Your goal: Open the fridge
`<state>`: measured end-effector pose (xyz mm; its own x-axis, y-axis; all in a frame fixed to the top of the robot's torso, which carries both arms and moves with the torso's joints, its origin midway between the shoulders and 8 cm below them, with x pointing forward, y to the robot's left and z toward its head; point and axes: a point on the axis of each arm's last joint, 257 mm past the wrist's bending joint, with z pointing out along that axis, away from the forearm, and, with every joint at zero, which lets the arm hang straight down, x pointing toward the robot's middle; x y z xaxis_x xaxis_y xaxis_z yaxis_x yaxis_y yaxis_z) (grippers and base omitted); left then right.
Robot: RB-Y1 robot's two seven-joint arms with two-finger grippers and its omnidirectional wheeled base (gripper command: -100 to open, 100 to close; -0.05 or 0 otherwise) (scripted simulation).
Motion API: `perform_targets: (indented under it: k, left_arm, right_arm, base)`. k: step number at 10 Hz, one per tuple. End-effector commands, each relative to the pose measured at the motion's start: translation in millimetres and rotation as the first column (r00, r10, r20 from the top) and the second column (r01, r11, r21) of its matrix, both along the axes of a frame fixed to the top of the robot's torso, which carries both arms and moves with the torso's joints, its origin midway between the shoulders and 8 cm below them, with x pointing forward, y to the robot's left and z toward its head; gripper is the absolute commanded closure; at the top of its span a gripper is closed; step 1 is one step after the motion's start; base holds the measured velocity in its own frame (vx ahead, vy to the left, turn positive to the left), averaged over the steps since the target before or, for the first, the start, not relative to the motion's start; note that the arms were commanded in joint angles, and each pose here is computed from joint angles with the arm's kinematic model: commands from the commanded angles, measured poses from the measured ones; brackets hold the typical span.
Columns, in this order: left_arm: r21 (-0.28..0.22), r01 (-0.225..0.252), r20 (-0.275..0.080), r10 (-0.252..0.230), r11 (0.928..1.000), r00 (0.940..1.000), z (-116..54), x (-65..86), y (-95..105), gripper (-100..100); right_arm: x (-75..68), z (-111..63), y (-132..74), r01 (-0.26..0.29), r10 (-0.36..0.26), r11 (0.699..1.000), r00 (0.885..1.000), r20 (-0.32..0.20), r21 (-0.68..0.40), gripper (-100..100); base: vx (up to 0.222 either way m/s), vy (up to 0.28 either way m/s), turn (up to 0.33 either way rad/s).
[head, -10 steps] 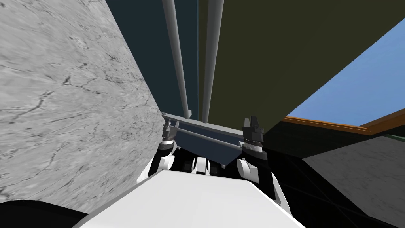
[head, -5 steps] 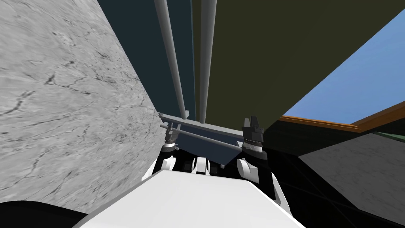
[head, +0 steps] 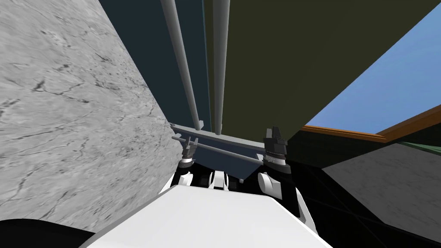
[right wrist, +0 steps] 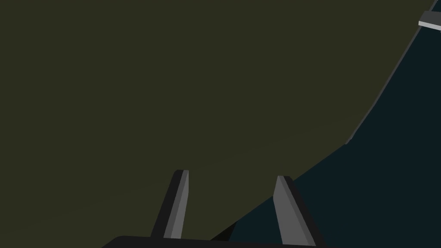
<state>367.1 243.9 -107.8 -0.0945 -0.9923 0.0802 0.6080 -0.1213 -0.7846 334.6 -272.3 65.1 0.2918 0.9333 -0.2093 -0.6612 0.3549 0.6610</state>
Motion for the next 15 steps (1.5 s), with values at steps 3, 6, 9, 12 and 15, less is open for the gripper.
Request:
perform_targets:
  k: [3, 6, 9, 12, 15]
  left_arm:
    - [-0.012, 0.003, -0.025, -0.004, 0.9999, 0.9997, -32.6, -2.3, -5.2, -100]
    - [-0.017, 0.007, -0.041, -0.007, 0.9998, 0.9991, -52.1, -5.4, -8.8, -100]
    - [-0.015, 0.013, -0.06, -0.013, 0.9998, 0.9981, -73.4, -10.3, -12.2, -100]
    - [-0.012, 0.018, -0.072, -0.019, 0.9998, 0.9972, -88.1, -14.8, -14.6, -100]
    - [-0.01, 0.02, -0.084, -0.021, 0.9997, 0.9963, -97.7, -17.4, -15.8, -100]
  right_arm:
    - [0.0, -0.1, 0, 0.0, 0.0, 1.0, 1.0, 0.0, 0.0, 0]
    - [0.0, -0.2, 0, -0.001, 0.001, 1.0, 1.0, 0.0, 0.0, 0]
    - [0.1, -0.4, 0, -0.001, 0.001, 1.0, 1.0, -0.001, 0.0, 0]
    - [0.1, -0.4, 0, -0.001, 0.001, 1.0, 1.0, -0.001, 0.0, 0]
    - [0.1, -0.4, 0, -0.001, 0.001, 1.0, 1.0, -0.001, 0.0, 0]
  base:
    - [0.015, -0.022, -0.028]
    - [0.013, -0.022, -0.03]
    - [0.018, -0.018, -0.027]
    - [0.011, -0.01, -0.014]
    - [0.007, -0.005, -0.013]
